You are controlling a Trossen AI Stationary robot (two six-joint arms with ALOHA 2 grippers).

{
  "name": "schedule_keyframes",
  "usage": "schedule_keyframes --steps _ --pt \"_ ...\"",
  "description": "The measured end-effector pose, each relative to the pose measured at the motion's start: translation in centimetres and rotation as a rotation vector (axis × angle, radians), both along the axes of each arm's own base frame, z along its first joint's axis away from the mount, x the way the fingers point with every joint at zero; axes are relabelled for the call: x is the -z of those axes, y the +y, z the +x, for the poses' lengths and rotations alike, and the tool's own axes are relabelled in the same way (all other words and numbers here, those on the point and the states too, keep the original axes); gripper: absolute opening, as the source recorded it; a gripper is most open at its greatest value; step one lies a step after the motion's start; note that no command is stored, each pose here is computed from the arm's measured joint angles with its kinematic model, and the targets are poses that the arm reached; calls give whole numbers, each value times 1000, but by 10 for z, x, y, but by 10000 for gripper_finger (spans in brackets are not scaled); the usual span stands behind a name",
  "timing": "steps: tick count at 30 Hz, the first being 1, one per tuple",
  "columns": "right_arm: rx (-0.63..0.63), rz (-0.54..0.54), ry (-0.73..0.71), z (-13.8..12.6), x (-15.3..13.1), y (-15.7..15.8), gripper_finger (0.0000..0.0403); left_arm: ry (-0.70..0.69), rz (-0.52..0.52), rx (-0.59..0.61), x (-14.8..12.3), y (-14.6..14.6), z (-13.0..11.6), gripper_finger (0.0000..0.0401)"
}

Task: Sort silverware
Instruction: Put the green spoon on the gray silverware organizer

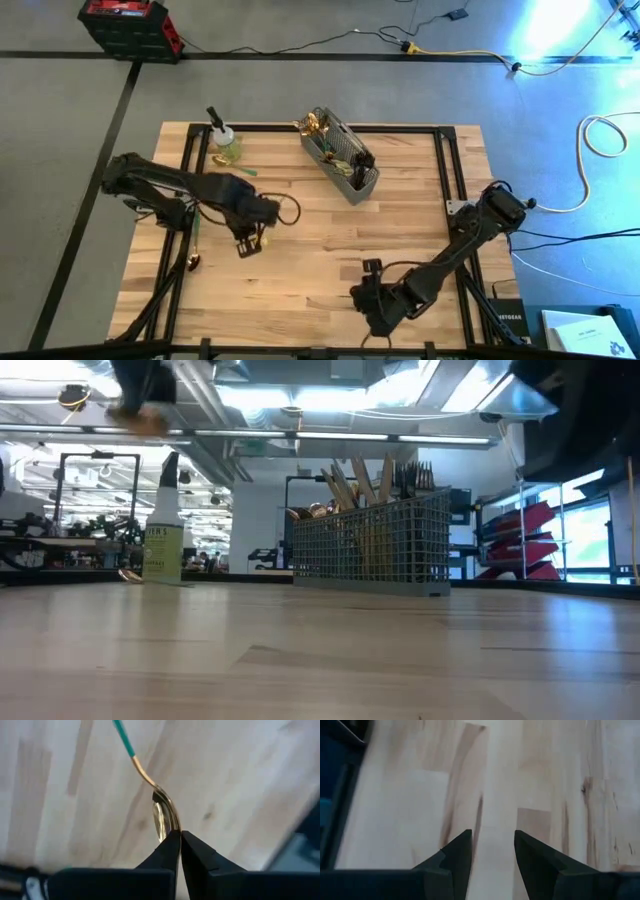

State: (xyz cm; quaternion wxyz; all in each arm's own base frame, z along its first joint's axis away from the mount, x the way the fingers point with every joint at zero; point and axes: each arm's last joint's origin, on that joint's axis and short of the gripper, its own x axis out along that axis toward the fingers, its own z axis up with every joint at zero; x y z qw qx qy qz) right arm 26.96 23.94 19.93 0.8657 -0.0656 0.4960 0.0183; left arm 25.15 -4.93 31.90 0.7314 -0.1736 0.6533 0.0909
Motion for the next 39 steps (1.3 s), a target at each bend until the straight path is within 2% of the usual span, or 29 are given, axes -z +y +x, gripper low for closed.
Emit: schedule_keyframes --steps 8,13,17,20,24,28,31,35,39 --pt "76 44 -57 -17 -4 17 131 -275 -141 26 -69 24 -12 0" --pt "171 107 -74 -19 -5 20 131 -410 -235 9 -102 54 -13 0" --pt "244 162 -81 -19 -5 20 131 -484 -234 -21 -117 86 -14 0" --pt "270 200 -94 -20 -6 24 131 -481 -193 -54 -121 110 -19 0" --pt "279 236 -141 -26 -8 34 131 -486 -133 -58 -119 139 -11 0" --pt "288 254 -204 -32 -10 42 131 -455 -3 -17 -114 165 5 0" --pt "293 267 -243 -36 -12 47 131 -367 137 38 -107 182 20 0" --pt "302 285 -301 -40 -14 53 131 -130 411 109 -98 203 36 0" --pt "321 314 -337 -43 -14 59 131 21 659 180 -92 217 45 0"
